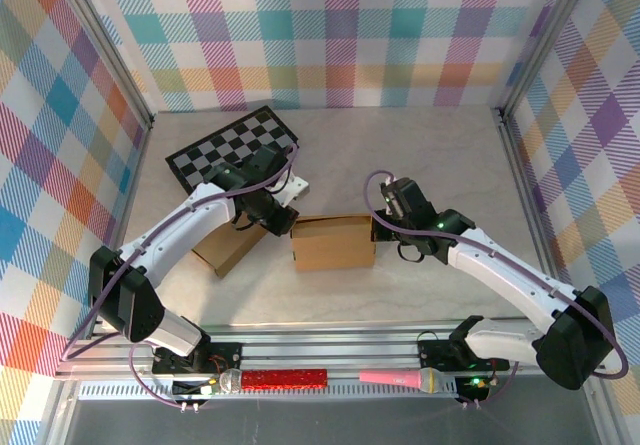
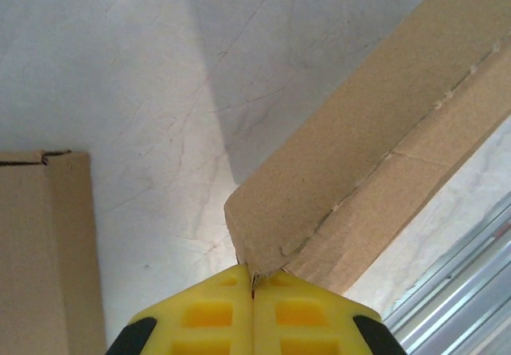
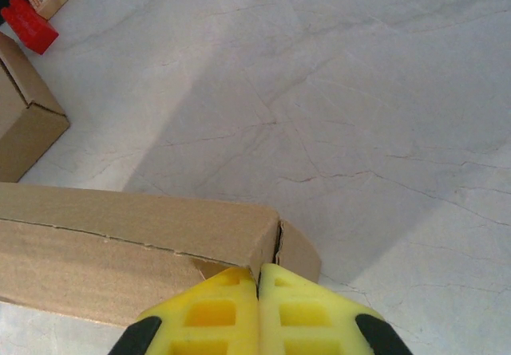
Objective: Fold the paper box
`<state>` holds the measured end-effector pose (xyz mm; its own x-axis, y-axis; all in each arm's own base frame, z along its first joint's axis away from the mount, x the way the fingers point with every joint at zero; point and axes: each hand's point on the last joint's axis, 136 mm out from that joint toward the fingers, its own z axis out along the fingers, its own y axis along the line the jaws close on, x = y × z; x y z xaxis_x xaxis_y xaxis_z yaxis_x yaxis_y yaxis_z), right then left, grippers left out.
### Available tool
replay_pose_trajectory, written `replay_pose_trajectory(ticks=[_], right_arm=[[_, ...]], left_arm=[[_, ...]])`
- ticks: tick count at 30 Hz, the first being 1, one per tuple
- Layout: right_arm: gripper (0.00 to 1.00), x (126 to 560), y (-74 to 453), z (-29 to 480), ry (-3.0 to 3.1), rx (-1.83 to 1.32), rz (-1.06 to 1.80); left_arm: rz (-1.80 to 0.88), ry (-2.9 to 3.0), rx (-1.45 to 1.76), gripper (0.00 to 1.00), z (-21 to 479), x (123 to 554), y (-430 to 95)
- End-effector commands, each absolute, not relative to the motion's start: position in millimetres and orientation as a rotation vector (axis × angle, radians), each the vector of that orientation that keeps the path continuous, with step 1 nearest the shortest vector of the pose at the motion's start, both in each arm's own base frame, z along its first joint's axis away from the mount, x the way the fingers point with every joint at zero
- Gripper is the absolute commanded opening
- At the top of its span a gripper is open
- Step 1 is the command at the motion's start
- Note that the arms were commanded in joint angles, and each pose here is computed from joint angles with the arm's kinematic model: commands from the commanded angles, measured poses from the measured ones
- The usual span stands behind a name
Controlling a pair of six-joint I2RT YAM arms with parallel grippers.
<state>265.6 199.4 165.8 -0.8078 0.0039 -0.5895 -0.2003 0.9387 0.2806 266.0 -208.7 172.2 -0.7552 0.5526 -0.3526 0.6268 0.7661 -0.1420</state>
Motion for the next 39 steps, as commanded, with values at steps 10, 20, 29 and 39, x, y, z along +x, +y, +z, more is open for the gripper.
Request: replay_pose_trajectory(ticks=[10,20,29,39], right_arm=[[0.0,251.9,201.3,150.7,2.569,-0.159,0.428],[0.0,251.3,204.9,152.1,2.562,-0.168,0.418],[0.0,251.7,205.2,154.7,2.552,-0.168,0.416],[0.0,252.9,205.3,153.7,2.547,-0.174,0.407]], left_arm=[[-0.563,2.861,0.563,0.0,188.6,257.3,-223.3],[-0.581,2.933,0.292,0.0,192.5,262.2,-225.2],[-0.579,3.0,0.169,0.0,191.8,268.6,-230.9],[-0.635,3.036,0.092,0.0,197.7,269.0,-239.3]])
